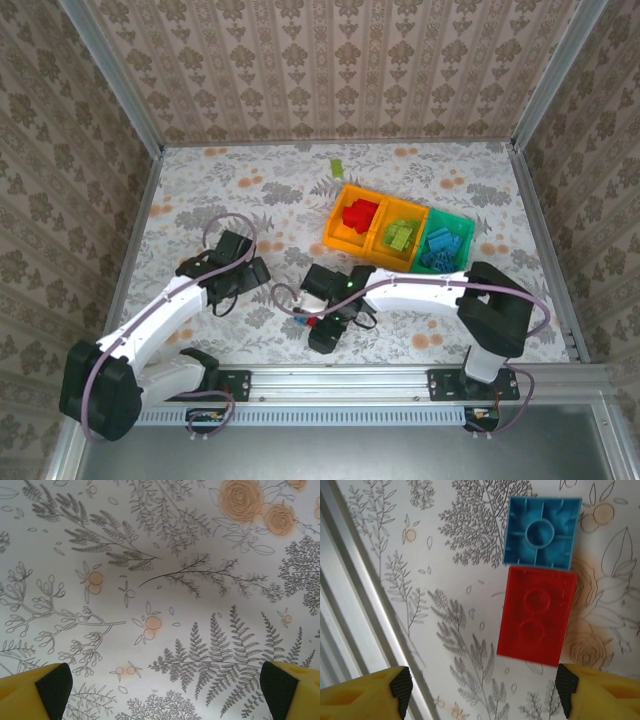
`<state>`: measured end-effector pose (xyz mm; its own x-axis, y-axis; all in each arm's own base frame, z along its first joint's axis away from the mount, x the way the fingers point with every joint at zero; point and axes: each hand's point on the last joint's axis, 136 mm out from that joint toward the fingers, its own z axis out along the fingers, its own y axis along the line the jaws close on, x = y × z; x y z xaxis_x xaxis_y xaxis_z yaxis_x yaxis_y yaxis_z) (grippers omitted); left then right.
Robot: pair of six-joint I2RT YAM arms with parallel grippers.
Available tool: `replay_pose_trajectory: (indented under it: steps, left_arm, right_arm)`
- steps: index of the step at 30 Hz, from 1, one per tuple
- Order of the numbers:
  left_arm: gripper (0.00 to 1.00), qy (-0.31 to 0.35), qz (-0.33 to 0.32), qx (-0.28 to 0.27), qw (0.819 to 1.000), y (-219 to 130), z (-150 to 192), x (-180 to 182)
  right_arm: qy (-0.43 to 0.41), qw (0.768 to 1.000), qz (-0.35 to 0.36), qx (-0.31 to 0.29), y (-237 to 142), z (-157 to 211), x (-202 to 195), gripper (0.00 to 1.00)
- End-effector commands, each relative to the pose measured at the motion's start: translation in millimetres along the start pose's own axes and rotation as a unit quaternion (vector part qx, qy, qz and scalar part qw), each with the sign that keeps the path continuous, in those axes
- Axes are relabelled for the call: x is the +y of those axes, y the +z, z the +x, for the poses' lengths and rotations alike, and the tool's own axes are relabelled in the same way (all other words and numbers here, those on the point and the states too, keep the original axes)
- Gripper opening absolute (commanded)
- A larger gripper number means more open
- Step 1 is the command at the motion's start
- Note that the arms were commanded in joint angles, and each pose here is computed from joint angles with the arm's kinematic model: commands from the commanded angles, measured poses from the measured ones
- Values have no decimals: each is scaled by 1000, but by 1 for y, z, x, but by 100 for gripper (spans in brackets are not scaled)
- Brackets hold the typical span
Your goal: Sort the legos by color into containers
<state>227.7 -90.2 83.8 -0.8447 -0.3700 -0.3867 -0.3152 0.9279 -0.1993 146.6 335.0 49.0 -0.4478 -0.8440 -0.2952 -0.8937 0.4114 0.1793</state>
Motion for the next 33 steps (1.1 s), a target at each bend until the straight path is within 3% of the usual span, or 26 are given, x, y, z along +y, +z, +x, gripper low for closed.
replay_pose_trajectory:
  steps: [1,7,14,20,26,33]
  left_arm:
    - [100,-20,-11,4,1000,-3,6,14]
    - [100,-33,-7,-3,999,-6,10,23]
    - [100,-29,-9,-7,1000,-10,10,26]
    - [100,-25,-10,6,1000,-6,12,22]
    - [100,-15,-14,11,1000,-5,9,19]
    - [100,58,0,23,998,-5,17,-11]
  right_arm:
    - [-6,1000,22,18,6,-1,-8,77]
    - [-12,999,31,38,23,-3,-14,71]
    - [-15,998,37,46,31,-3,-18,46]
    - [2,999,42,8,7,-7,-24,25]
    - [77,994,25,-68,-43,-19,-55,22]
    - [213,968,57,-123,-93,-32,-155,23]
